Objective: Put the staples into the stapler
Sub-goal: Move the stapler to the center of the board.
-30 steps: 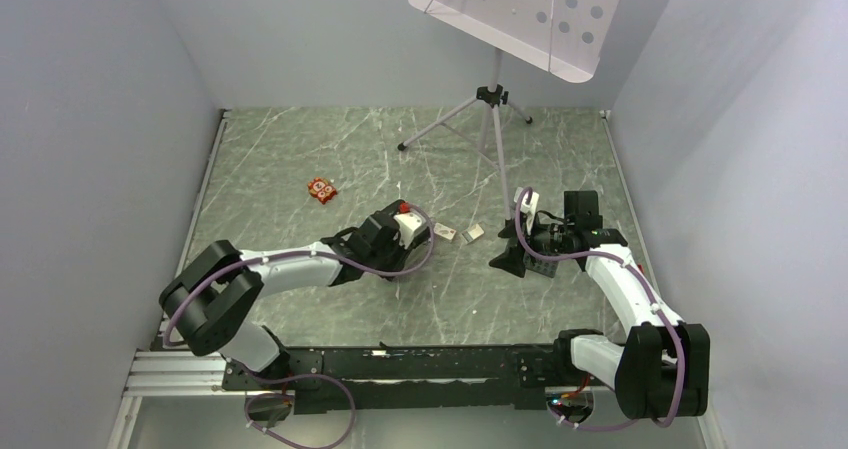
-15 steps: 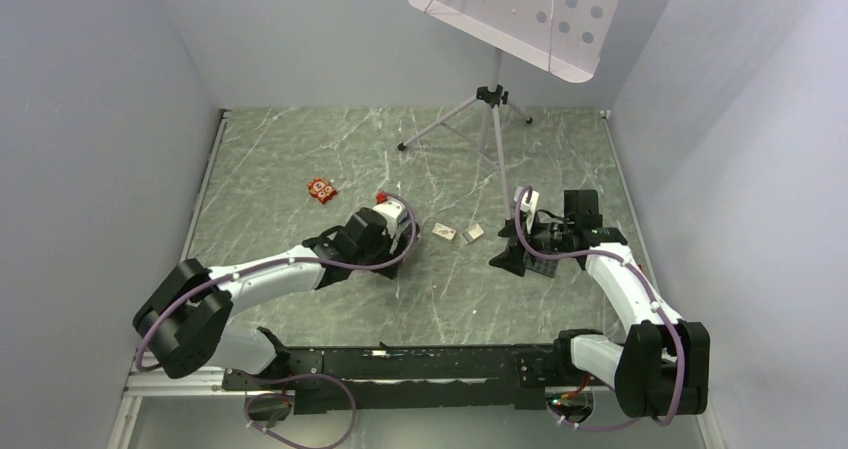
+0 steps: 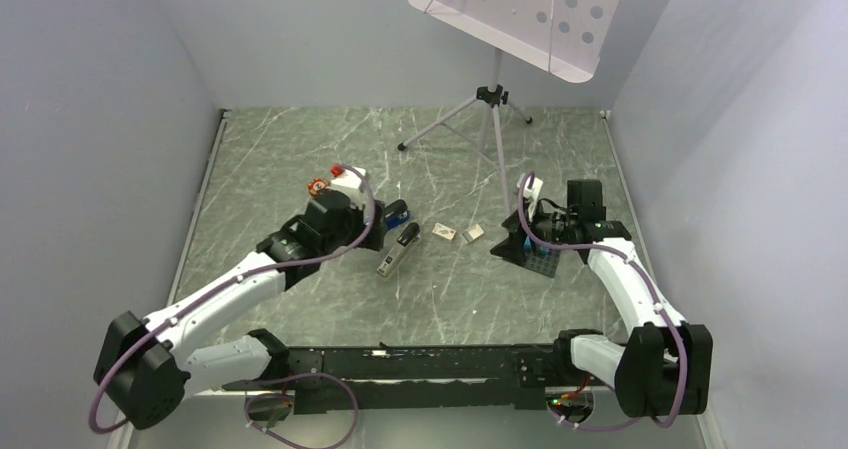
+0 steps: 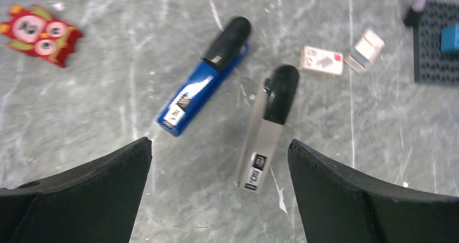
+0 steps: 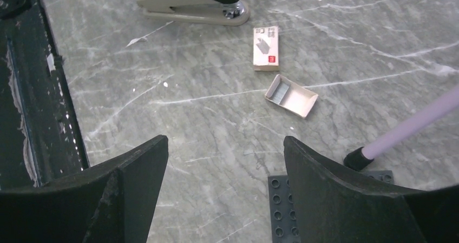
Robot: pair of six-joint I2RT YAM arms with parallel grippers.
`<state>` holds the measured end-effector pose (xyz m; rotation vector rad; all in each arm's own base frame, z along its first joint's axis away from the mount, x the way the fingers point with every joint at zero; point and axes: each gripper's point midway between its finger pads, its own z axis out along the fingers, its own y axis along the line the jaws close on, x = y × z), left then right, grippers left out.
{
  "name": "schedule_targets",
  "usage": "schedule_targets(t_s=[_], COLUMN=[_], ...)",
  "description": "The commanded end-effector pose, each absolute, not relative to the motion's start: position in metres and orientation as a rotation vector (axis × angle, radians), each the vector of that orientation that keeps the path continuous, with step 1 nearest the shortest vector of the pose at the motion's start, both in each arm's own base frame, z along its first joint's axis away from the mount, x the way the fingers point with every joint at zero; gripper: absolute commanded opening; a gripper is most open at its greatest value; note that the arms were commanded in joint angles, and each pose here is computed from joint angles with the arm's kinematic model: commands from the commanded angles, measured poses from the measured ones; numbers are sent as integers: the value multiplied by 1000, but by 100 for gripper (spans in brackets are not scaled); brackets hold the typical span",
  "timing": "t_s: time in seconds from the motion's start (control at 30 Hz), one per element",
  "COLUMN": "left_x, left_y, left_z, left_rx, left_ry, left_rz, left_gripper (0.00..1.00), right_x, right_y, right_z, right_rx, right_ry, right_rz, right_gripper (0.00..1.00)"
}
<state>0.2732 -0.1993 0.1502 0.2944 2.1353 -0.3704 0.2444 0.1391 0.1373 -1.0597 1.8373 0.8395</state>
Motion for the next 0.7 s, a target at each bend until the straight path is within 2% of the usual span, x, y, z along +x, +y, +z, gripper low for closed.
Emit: schedule_targets(t_s=[0.0, 0.1, 0.23, 0.4, 0.53, 0.67], left_x=[286, 291, 292, 289, 285, 281], left_y=[-172, -155, -134, -115, -107, -102], left_z=[188, 201, 214, 219, 226, 233], left_rx=[121, 62, -17, -100, -112, -105], left_ry=[2086, 2051, 2029, 2015, 1994, 1975], left_rz=[-407, -406, -388, -371, -369, -355], left_gripper=[99, 99, 99, 100, 99, 99], right_x=[265, 270, 281, 292, 300, 318], right_y=[134, 130, 121, 107, 90, 57], right_z=[162, 169, 182, 194, 200, 197], right_rx=[-980, -938, -849, -728, -601, -314], right_ry=[1850, 1858, 1866, 1875, 1907, 2012], right_rz=[776, 734, 645, 557, 507, 363], right_gripper=[82, 82, 87, 99, 100, 100])
